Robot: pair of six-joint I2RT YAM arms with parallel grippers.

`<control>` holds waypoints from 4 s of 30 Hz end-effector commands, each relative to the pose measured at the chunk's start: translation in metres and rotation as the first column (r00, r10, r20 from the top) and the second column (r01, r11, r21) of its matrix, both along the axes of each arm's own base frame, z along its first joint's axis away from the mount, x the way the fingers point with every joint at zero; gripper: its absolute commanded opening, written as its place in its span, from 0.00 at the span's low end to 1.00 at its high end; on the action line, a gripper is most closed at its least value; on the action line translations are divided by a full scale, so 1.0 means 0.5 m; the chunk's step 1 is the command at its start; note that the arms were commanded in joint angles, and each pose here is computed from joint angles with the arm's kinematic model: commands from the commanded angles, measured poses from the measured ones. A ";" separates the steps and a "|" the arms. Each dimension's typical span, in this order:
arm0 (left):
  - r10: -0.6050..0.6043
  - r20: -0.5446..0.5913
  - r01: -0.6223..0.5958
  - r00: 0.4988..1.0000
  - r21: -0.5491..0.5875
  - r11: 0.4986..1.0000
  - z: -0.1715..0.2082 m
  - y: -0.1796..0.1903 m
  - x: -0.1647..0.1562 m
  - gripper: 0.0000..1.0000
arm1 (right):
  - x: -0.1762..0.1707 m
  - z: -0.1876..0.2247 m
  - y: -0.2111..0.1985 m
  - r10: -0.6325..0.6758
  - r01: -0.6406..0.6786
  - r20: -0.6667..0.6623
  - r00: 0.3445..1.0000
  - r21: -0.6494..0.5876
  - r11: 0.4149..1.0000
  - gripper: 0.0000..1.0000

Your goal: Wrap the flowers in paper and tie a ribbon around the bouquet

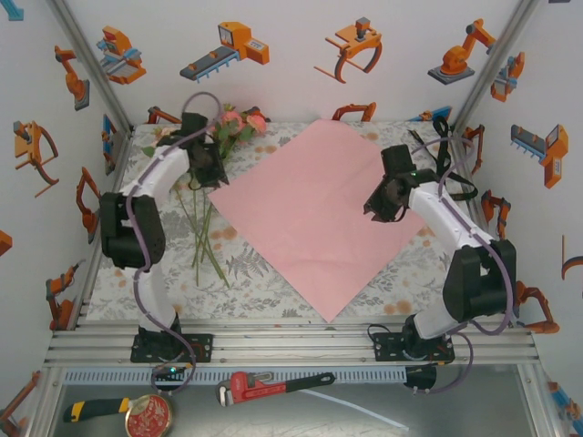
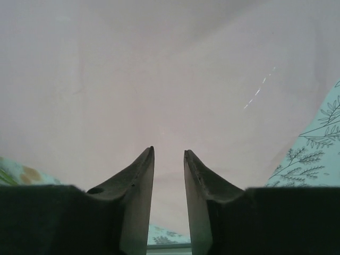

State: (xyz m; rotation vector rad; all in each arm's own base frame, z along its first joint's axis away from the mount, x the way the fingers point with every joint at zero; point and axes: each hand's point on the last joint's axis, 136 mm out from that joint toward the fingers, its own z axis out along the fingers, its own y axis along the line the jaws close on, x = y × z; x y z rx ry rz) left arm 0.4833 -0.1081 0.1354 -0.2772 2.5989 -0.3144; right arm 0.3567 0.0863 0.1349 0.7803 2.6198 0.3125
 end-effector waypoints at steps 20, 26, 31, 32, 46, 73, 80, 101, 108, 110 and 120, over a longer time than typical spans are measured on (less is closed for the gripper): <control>0.062 -0.229 -0.058 0.971 0.025 0.998 -0.189 0.172 0.008 0.35 | -0.029 0.011 0.009 0.016 -0.017 -0.020 1.000 -0.042 0.999 0.42; 0.053 -0.259 -0.038 0.964 0.060 0.997 -0.194 0.181 -0.001 0.02 | -0.023 0.022 0.012 0.016 -0.016 -0.004 1.000 -0.034 0.999 0.42; 0.041 -0.134 -0.029 0.990 0.090 0.996 -0.070 0.190 0.005 0.00 | -0.020 0.027 0.013 0.024 -0.024 0.003 1.000 -0.033 0.999 0.42; 0.035 -0.097 -0.026 0.995 0.090 0.996 -0.035 0.189 0.005 0.00 | -0.021 0.027 0.014 0.025 -0.025 0.002 1.000 -0.031 0.999 0.42; -0.096 0.394 0.329 0.914 -0.581 0.744 0.320 -0.328 0.109 0.00 | -0.006 0.050 0.014 0.061 -0.058 0.061 0.996 -0.048 0.997 0.54; -0.325 0.252 0.406 0.911 -0.419 0.812 -0.012 -0.571 0.172 0.34 | -0.022 0.097 -0.011 0.096 -0.085 0.096 0.991 -0.118 0.989 0.58; -0.296 0.330 0.403 0.896 -0.328 0.854 0.156 -0.482 0.172 0.37 | 0.005 0.114 0.010 0.105 -0.096 0.128 0.986 -0.077 0.992 0.58; 0.312 0.063 -0.314 0.948 0.024 0.949 -0.002 0.286 -0.026 0.43 | 0.001 0.110 0.037 0.099 -0.100 0.190 0.977 -0.008 0.995 0.74; 0.266 -0.049 -0.264 0.963 0.044 0.963 -0.129 0.278 -0.002 0.47 | -0.002 0.112 0.038 0.105 -0.106 0.194 0.975 -0.006 0.994 0.77; 0.262 -0.074 -0.260 0.962 0.031 0.965 -0.156 0.272 0.006 0.45 | -0.004 0.114 0.037 0.104 -0.105 0.197 0.975 -0.007 0.994 0.77; 0.244 -0.071 -0.245 0.967 -0.012 0.969 -0.126 0.258 0.015 0.00 | -0.009 0.123 0.031 0.094 -0.093 0.205 0.974 -0.016 0.996 0.77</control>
